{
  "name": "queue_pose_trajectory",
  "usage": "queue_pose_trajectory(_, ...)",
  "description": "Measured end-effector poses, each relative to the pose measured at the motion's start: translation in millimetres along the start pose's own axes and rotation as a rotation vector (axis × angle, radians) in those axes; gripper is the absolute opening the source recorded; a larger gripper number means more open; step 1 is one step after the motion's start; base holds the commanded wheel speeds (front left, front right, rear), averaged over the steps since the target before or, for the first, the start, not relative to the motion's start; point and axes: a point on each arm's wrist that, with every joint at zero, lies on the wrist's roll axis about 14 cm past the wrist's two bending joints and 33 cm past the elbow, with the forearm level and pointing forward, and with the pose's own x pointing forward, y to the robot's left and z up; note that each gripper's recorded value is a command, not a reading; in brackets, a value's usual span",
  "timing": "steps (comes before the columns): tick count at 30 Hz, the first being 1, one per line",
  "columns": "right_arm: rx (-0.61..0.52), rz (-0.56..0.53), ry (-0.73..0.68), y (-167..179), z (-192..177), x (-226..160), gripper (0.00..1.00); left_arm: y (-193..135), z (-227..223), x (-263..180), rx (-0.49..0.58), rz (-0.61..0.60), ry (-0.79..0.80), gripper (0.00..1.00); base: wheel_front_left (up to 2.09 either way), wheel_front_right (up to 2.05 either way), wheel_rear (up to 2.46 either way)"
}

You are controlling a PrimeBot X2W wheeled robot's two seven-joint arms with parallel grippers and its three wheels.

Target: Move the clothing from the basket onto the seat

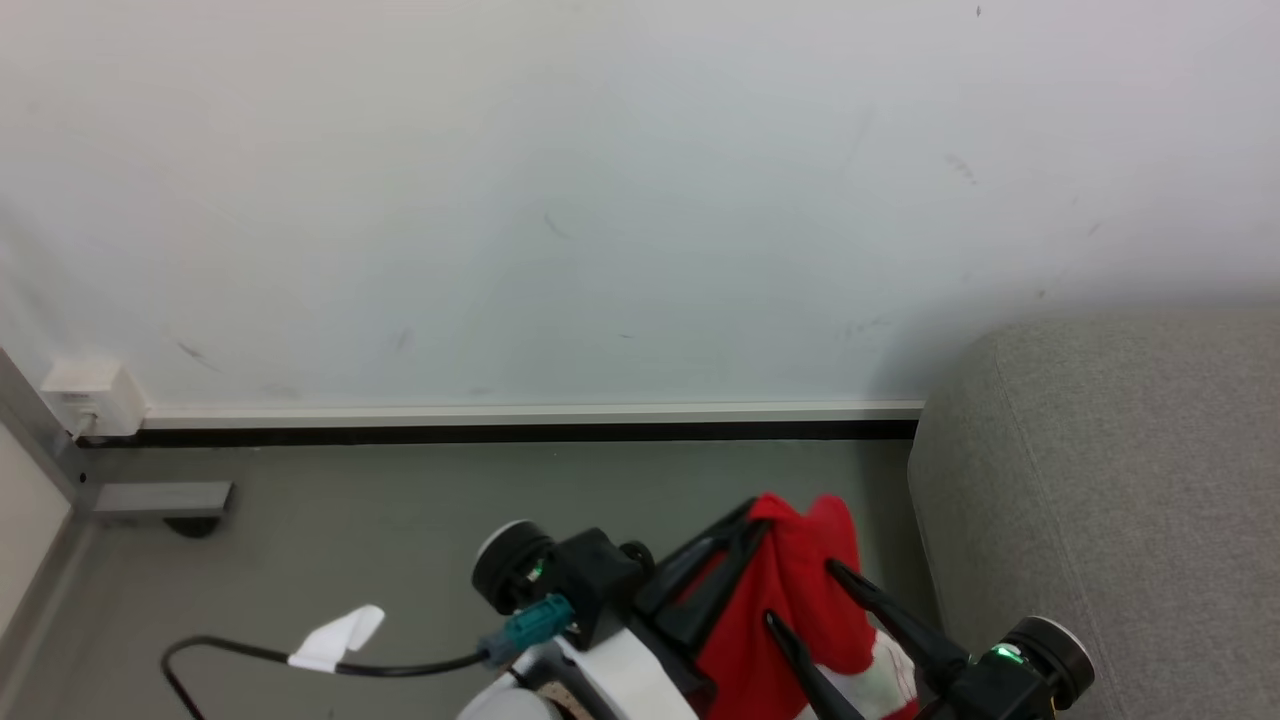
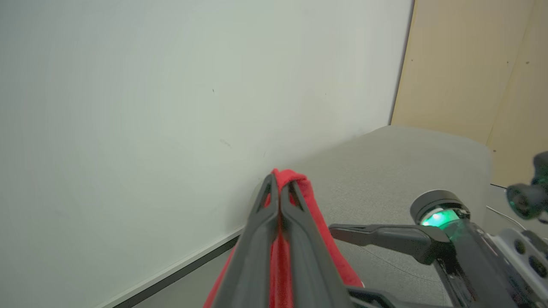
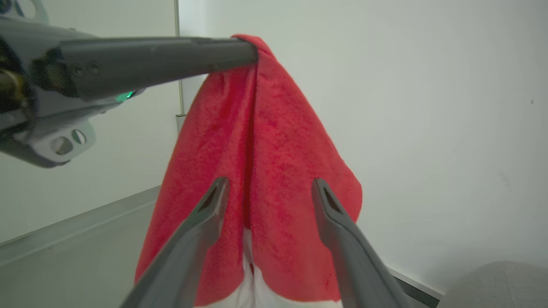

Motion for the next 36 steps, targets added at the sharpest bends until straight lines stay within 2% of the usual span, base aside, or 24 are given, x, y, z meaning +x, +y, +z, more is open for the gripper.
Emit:
queue_pose_trajectory(6,-0.005,0.023,0.017,3,-2,3,1.0,-42,0,3,-0.023,-0.145,0.021,0.0,0.0,0.0,0.0)
queue_pose_trajectory(7,0.003,0.027,0.022,4,-4,2,0.44,-46,1,2,-0.027,-0.159,0.018,0.0,0.0,0.0,0.0)
queue_pose_trajectory(8,0.018,0.025,0.022,4,-4,2,0.0,-49,3,3,-0.032,-0.167,0.013,0.0,0.0,0.0,0.0)
queue_pose_trajectory(16,0.074,0.009,0.032,0,-8,-2,0.0,-52,-2,1,-0.048,-0.175,0.029,0.0,0.0,0.0,0.0)
queue_pose_trajectory(17,0.078,0.004,0.031,-1,-7,-3,0.0,-52,-4,1,-0.05,-0.172,0.032,0.12,0.0,0.0,0.0)
queue_pose_trajectory(18,0.081,-0.002,0.024,-3,-6,-3,0.0,-49,-5,2,-0.052,-0.162,0.031,0.38,0.0,0.0,0.0)
queue_pose_trajectory(19,0.08,-0.01,0.016,-6,-4,-4,0.0,-48,-5,2,-0.054,-0.153,0.028,0.95,0.0,0.0,0.0)
queue_pose_trajectory(20,0.079,-0.021,0.011,-10,-2,-5,0.0,-46,-8,3,-0.055,-0.146,0.032,1.0,0.0,0.0,0.0)
queue_pose_trajectory(28,0.019,-0.194,-0.07,-68,25,-31,0.0,-52,-34,9,-0.096,-0.16,0.069,1.0,0.0,0.0,0.0)
queue_pose_trajectory(36,-0.056,-0.434,-0.107,-125,48,-94,0.0,-98,-59,24,-0.164,-0.296,0.096,1.0,0.0,0.0,0.0)
